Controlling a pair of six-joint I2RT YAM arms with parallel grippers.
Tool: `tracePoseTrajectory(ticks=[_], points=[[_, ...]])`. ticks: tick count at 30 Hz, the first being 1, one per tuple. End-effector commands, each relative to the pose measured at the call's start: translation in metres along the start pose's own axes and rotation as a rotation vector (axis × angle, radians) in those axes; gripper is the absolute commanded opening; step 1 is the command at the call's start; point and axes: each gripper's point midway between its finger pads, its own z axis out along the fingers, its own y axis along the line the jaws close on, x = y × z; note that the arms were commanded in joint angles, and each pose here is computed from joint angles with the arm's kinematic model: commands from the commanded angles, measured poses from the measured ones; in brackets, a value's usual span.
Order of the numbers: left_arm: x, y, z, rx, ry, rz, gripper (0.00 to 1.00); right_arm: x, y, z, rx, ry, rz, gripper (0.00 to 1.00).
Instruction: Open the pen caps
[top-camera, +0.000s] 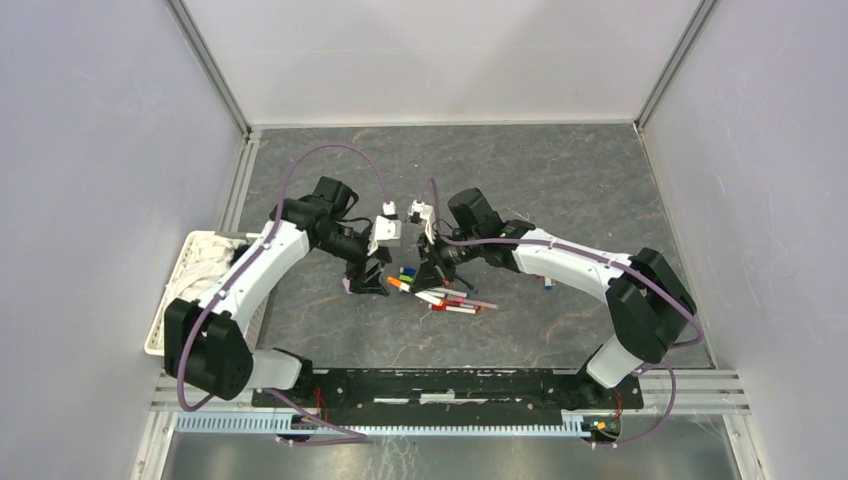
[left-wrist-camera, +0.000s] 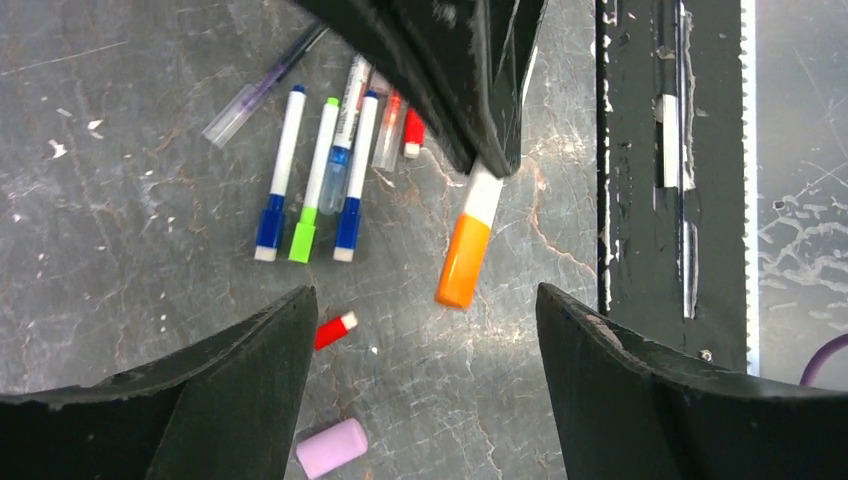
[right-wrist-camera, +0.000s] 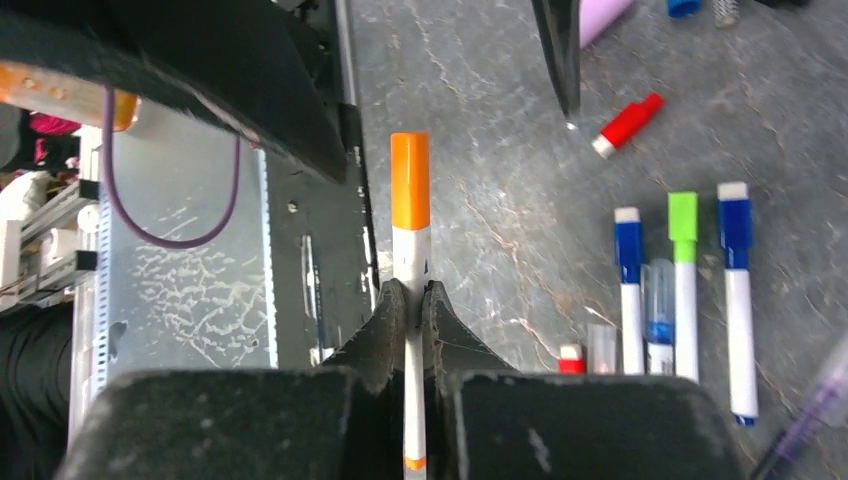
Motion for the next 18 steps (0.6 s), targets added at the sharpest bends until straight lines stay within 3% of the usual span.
tracePoseTrajectory(ticks=[1, 6, 11, 13, 16, 18], points=[[-0.0042, -0.003, 0.0086, -0.002, 0.012, 0.118, 0.83, -0.0213, 0.0206, 0.0057, -0.121, -0.022, -0.01, 0.0], [0.0013, -0.0087, 0.0138, 0.006, 0.049, 0.144, 0.64, -0.027, 0.0226, 0.0078, -0.139, -0.027, -0.008, 0.0], [0.0045, -0.0092, 0.0144, -0.002, 0.08, 0.163, 0.3, -0.0285, 0.0208, 0.0089, -0.137, -0.024, -0.003, 0.0], [0.0035, -0.0098, 0.0148, -0.001, 0.081, 0.168, 0.07, -0.0284, 0.0205, 0.0105, -0.142, -0.026, 0.012, 0.0], [0.0003, -0.0099, 0.0152, 0.001, 0.076, 0.166, 0.02, -0.0261, 0.0176, 0.0137, -0.134, -0.035, 0.043, 0.3], [-0.002, -0.0098, 0.0148, -0.001, 0.07, 0.163, 0.02, -0.0249, 0.0178, 0.0154, -0.145, -0.046, 0.054, 0.39]])
